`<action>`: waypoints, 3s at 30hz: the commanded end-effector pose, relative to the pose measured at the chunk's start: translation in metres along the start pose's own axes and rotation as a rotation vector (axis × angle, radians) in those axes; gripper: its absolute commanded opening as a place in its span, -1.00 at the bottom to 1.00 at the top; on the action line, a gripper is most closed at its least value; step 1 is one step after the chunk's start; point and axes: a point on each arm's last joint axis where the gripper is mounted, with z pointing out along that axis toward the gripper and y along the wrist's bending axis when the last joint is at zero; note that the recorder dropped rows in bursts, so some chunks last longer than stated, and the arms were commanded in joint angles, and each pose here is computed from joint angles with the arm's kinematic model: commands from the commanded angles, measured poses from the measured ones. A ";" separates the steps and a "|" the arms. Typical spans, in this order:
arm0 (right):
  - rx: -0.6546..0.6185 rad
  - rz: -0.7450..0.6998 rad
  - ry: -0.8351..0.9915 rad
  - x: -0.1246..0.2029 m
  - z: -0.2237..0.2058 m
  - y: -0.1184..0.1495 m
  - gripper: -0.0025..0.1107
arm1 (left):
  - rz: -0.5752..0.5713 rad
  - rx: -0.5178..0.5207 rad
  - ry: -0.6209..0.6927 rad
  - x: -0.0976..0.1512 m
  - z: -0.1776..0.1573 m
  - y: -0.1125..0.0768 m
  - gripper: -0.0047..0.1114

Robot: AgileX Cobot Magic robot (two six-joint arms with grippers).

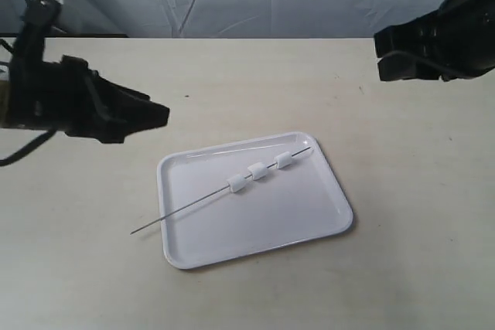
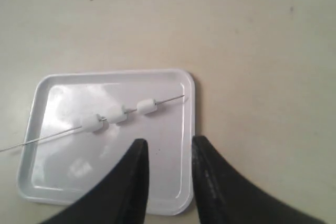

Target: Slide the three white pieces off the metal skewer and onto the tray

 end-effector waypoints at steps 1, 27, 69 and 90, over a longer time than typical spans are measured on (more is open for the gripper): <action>-0.024 -0.011 0.055 0.000 0.014 -0.001 -0.45 | 0.072 0.092 0.102 0.019 0.032 -0.001 -0.10; -0.030 0.008 0.217 0.011 0.056 -0.013 -0.45 | 0.252 0.019 0.439 0.089 0.109 0.007 -0.17; -0.049 0.031 0.210 0.010 0.057 -0.011 -0.45 | 0.236 0.053 0.385 0.076 0.102 -0.002 -0.92; -0.211 0.323 0.199 0.045 0.093 -0.007 -0.06 | 0.080 -0.042 0.226 0.056 0.042 -0.035 -0.92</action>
